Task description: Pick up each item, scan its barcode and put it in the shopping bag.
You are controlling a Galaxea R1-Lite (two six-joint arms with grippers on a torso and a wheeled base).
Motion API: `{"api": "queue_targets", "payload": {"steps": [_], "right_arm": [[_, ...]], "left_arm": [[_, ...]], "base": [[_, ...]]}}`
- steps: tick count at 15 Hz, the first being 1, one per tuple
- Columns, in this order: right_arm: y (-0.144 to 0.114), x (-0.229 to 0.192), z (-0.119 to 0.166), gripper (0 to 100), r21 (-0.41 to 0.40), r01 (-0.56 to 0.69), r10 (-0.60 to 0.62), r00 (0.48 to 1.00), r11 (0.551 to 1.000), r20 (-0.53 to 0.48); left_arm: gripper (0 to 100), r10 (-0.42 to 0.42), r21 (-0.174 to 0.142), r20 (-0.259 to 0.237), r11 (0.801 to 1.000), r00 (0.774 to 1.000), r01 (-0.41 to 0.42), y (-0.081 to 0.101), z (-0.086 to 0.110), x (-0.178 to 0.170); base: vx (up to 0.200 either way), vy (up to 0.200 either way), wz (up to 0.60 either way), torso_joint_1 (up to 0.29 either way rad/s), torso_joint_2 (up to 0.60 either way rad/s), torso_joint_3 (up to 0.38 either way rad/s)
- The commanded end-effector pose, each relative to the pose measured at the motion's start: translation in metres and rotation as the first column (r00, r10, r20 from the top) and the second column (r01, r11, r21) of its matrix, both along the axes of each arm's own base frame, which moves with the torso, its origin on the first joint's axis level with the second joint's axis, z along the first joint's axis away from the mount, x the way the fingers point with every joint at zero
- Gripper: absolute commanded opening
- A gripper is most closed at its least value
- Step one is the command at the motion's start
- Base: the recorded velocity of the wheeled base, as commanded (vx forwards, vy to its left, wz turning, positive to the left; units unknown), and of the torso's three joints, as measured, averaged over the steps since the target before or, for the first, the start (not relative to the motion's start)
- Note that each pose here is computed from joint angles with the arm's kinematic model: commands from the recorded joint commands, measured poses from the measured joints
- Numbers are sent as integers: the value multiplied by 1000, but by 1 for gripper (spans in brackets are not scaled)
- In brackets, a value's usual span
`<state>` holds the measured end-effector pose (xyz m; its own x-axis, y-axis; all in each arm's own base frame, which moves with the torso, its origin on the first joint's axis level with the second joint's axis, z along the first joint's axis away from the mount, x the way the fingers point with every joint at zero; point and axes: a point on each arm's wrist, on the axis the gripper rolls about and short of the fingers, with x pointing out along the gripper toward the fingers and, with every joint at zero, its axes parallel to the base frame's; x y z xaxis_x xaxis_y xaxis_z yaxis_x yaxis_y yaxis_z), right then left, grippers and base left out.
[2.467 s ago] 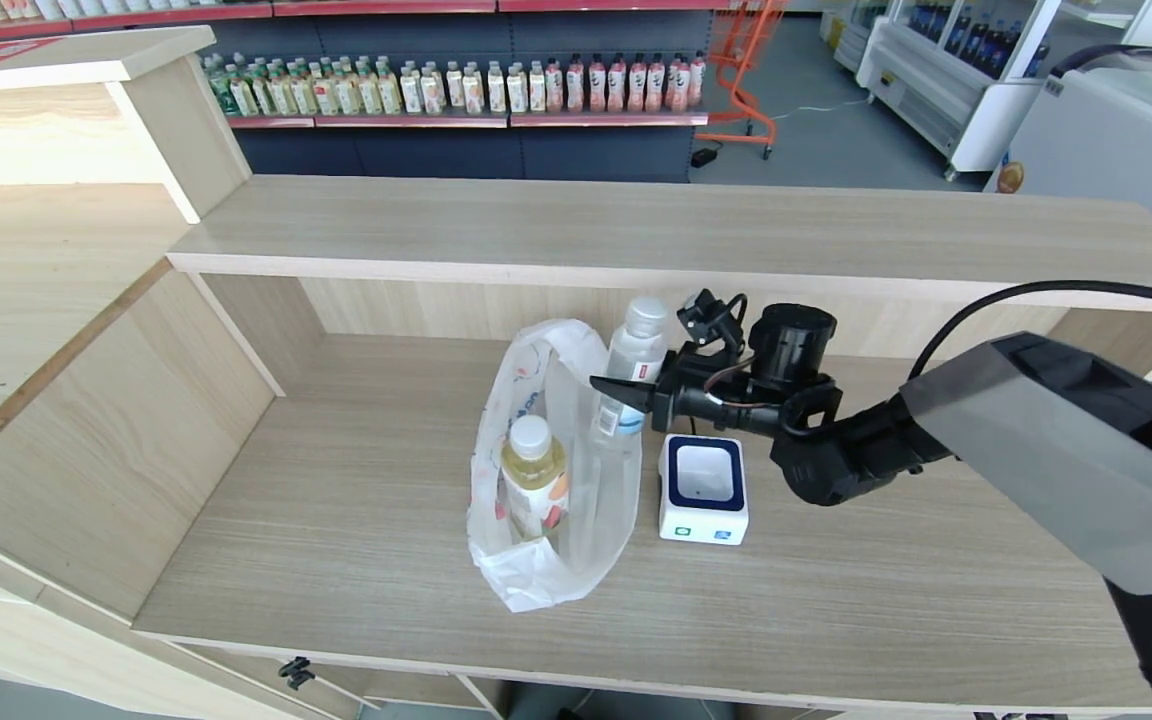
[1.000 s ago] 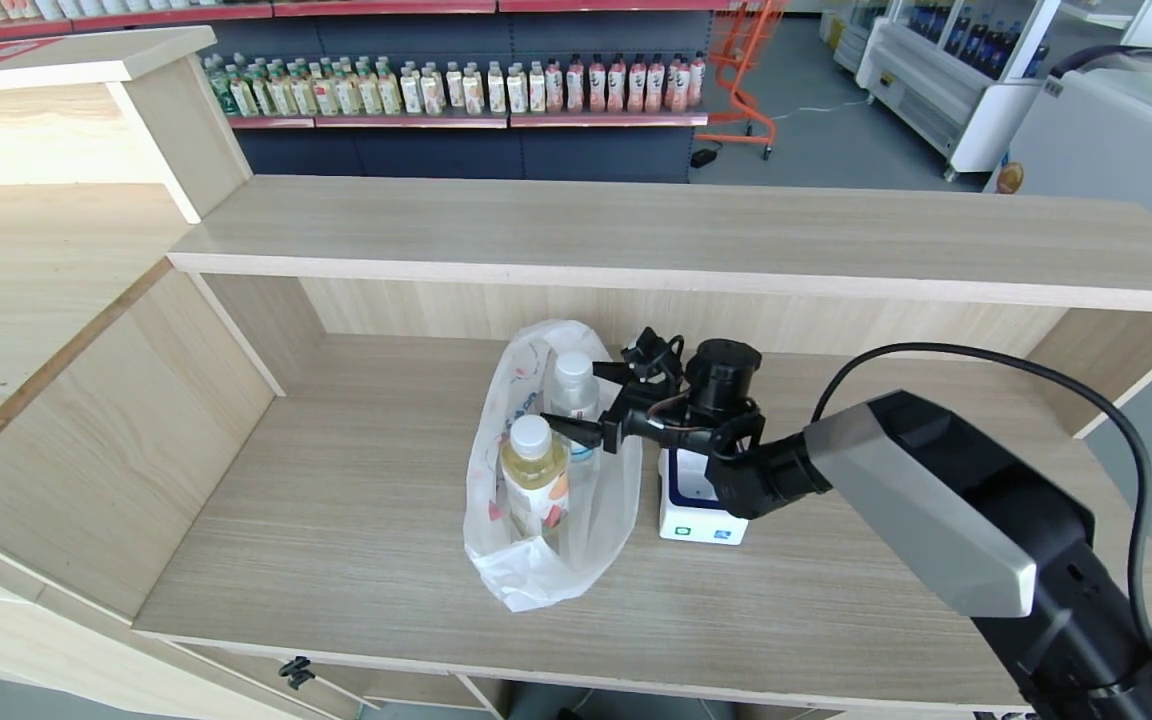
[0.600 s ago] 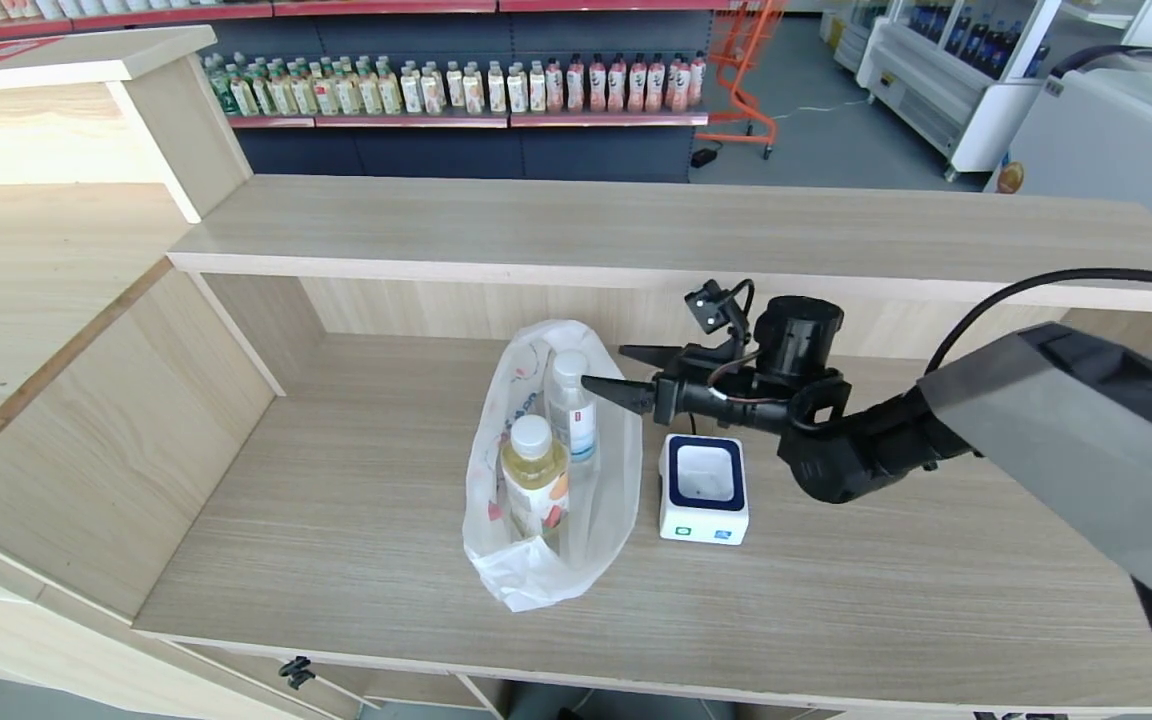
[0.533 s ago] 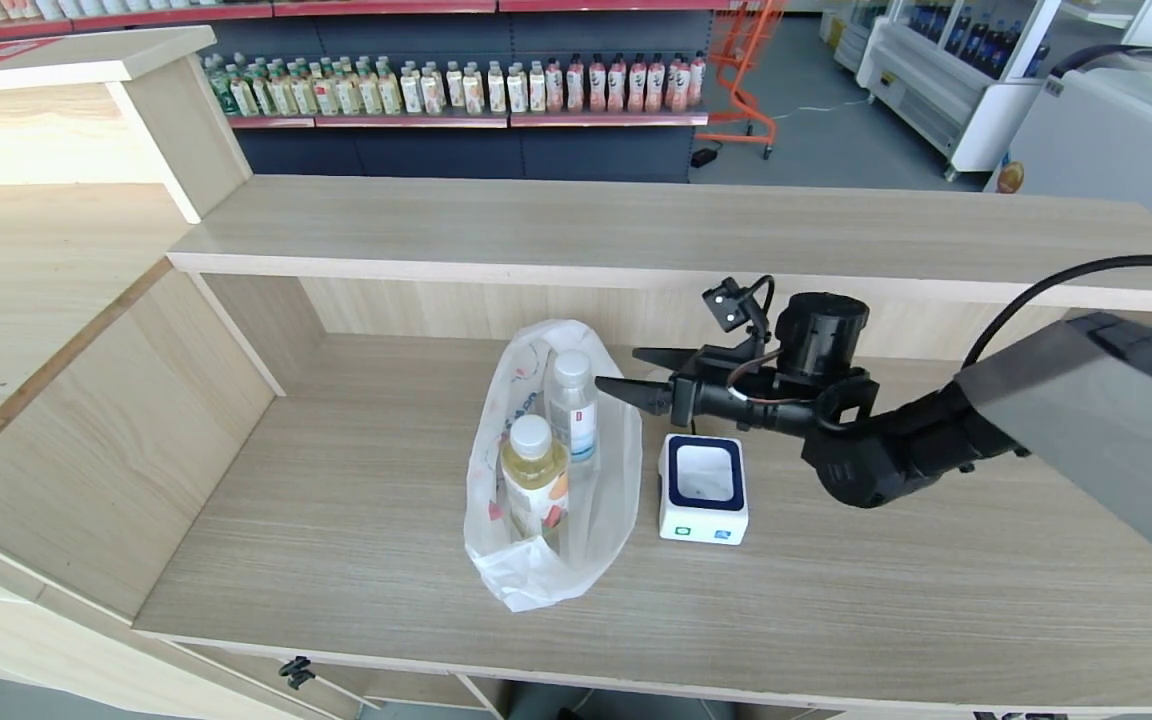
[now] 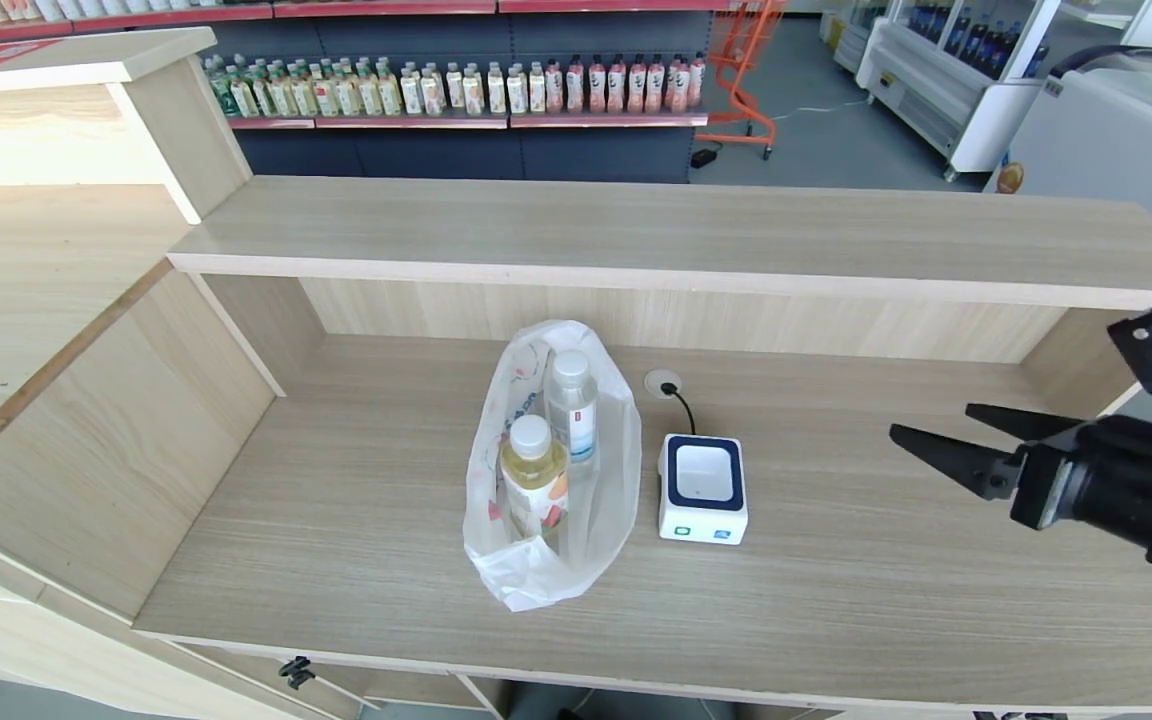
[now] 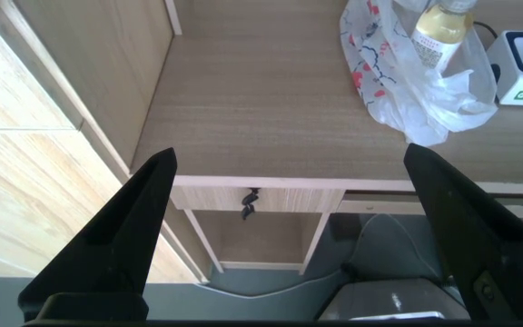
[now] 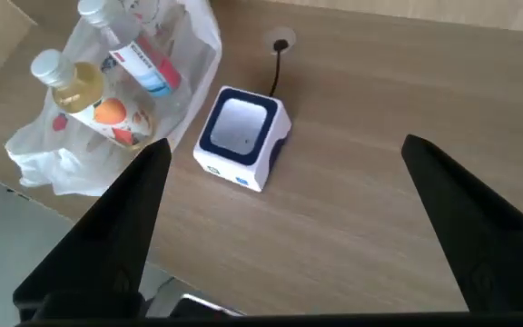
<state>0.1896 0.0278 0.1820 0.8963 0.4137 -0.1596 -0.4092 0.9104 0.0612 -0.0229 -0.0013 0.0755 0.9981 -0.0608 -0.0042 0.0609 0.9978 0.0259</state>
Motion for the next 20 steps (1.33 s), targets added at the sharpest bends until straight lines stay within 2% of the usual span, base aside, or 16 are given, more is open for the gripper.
{"api": "queue_targets", "payload": {"steps": [1, 3, 4, 6, 9, 13, 14, 20], "right_arm": [[-27, -136, -47, 100, -57, 363, -358, 930, 930, 77], [-27, -170, -65, 100, -27, 388, -380, 914, 921, 144], [-27, -183, -79, 100, -38, 391, -385, 916, 920, 112], [-26, -208, -104, 100, -30, 440, -433, 892, 897, 132], [-27, -212, -106, 100, -9, 409, -401, 898, 912, 179], [-27, -212, -106, 100, 1, 409, -403, 898, 912, 175], [-27, -212, -106, 0, -2, 409, -403, 898, 912, 176], [-27, -212, -106, 0, 6, 409, -404, 898, 912, 173]], "left_arm": [[100, -1, 0, 0, 1000, 1000, 1, 0, 0, 0], [100, -1, 0, 0, 1000, 1000, 1, 0, 0, 0], [100, -1, 0, -2, 1000, 1000, 1, 0, 0, 0], [100, -1, 0, 0, 1000, 1000, 1, 0, 0, 0], [100, -1, 0, 0, 1000, 1000, 1, 0, 0, 0], [100, -1, 0, 0, 1000, 1000, 1, 0, 0, 0], [100, -1, 0, 0, 1000, 1000, 1, 0, 0, 0], [100, -1, 0, 0, 1000, 1000, 1, 0, 0, 0]], "base": [[0, 0, 0, 0, 0, 0], [0, 0, 0, 0, 0, 0], [0, 0, 0, 0, 0, 0], [0, 0, 0, 0, 0, 0], [0, 0, 0, 0, 0, 0], [0, 0, 0, 0, 0, 0], [0, 0, 0, 0, 0, 0], [0, 0, 0, 0, 0, 0]]}}
